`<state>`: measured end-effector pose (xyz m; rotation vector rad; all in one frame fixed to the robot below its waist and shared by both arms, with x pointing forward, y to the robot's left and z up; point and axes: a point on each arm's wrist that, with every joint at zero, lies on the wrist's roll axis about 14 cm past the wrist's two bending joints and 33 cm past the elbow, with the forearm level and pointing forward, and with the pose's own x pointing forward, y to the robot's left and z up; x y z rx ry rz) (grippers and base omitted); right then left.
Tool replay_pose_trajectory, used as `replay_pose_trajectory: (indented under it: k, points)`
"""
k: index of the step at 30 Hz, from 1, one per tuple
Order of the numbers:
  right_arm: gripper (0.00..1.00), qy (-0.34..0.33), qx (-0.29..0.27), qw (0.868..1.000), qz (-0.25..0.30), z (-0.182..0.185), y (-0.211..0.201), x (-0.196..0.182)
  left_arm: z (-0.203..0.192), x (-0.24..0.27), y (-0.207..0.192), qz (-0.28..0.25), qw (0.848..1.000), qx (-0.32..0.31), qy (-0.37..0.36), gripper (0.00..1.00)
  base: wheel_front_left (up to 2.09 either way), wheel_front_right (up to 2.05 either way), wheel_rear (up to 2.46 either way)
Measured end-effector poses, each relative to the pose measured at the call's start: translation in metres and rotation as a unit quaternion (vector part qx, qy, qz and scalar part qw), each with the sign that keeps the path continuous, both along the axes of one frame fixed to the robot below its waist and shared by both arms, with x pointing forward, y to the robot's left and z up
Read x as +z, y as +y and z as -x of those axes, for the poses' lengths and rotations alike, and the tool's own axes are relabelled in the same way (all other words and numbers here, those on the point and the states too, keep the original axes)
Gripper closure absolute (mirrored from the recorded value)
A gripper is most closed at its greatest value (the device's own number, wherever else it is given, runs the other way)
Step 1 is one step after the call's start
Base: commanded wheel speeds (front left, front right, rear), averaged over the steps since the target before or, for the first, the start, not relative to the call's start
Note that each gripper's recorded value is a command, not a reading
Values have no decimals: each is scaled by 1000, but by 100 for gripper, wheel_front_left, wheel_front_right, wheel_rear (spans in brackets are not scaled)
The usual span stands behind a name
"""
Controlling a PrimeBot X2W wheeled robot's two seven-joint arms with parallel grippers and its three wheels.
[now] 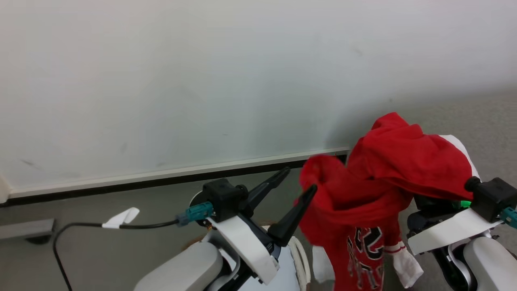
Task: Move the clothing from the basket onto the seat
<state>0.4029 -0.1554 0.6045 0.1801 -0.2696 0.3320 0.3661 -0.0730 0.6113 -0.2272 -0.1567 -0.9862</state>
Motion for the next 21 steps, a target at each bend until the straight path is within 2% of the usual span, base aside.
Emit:
replay_pose_trajectory:
  k: [13, 21]
  points:
    - [100, -13, -123, 992, 2, 38, -84, 4, 15, -28, -60, -19, 995, -95, -3, 0, 0, 0, 0]
    - [100, -4, -178, 984, 3, 60, -118, -2, 30, -41, -88, -21, 988, -150, -2, 0, 0, 0, 0]
